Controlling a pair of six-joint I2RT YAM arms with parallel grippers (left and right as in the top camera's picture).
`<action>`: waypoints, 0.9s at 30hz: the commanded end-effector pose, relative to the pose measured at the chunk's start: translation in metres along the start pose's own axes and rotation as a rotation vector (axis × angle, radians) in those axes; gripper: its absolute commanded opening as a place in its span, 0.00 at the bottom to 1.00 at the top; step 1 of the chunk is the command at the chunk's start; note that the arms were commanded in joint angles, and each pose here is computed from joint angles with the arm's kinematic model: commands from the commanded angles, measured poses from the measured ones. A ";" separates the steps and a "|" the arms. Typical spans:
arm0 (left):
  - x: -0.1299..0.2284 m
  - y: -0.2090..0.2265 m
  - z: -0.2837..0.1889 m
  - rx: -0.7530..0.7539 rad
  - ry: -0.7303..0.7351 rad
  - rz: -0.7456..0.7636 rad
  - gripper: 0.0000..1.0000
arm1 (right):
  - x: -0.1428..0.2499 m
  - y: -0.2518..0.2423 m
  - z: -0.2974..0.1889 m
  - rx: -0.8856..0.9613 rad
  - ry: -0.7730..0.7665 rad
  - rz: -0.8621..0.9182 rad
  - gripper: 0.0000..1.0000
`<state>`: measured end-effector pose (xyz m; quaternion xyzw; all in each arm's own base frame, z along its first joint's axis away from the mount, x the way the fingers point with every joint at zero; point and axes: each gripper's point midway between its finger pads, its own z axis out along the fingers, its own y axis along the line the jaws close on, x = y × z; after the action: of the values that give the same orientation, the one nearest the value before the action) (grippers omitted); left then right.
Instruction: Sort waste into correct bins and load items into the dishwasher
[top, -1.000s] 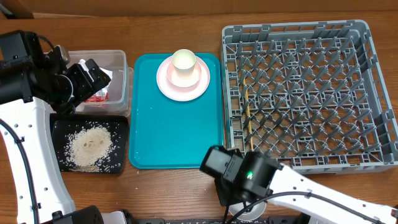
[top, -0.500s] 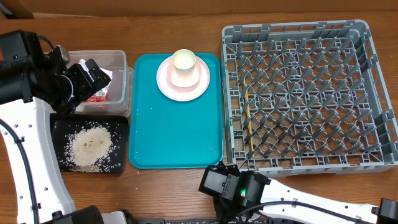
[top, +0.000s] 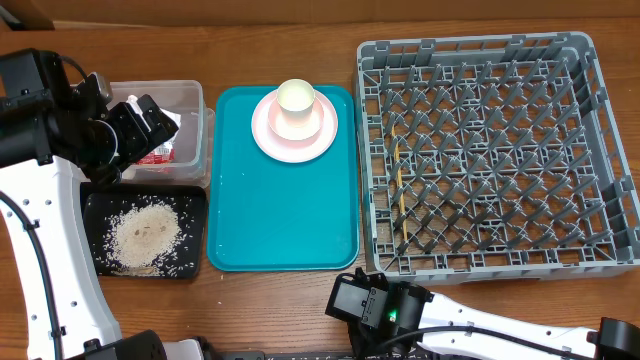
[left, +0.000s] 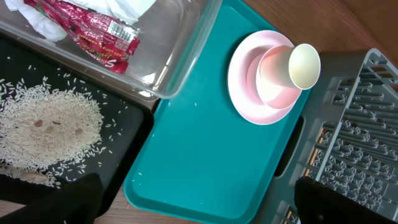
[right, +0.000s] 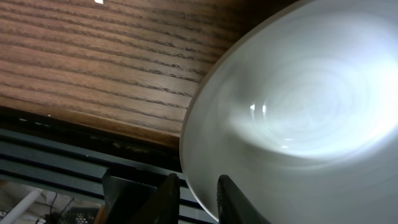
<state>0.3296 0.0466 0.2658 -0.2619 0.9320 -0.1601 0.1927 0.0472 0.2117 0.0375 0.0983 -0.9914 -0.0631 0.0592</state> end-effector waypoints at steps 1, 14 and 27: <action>-0.002 -0.002 -0.007 0.001 -0.025 0.031 1.00 | -0.001 -0.008 0.002 0.019 -0.008 0.027 0.22; -0.002 -0.002 -0.007 0.001 -0.025 0.031 1.00 | -0.004 -0.009 0.002 0.027 -0.026 0.026 0.19; -0.002 -0.002 -0.007 0.001 -0.025 0.031 1.00 | -0.006 -0.008 0.006 0.019 -0.036 0.025 0.05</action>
<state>0.3295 0.0466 0.2659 -0.2619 0.9320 -0.1601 0.1929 0.0511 0.2149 0.0349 0.1013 -0.9913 -0.0698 0.0469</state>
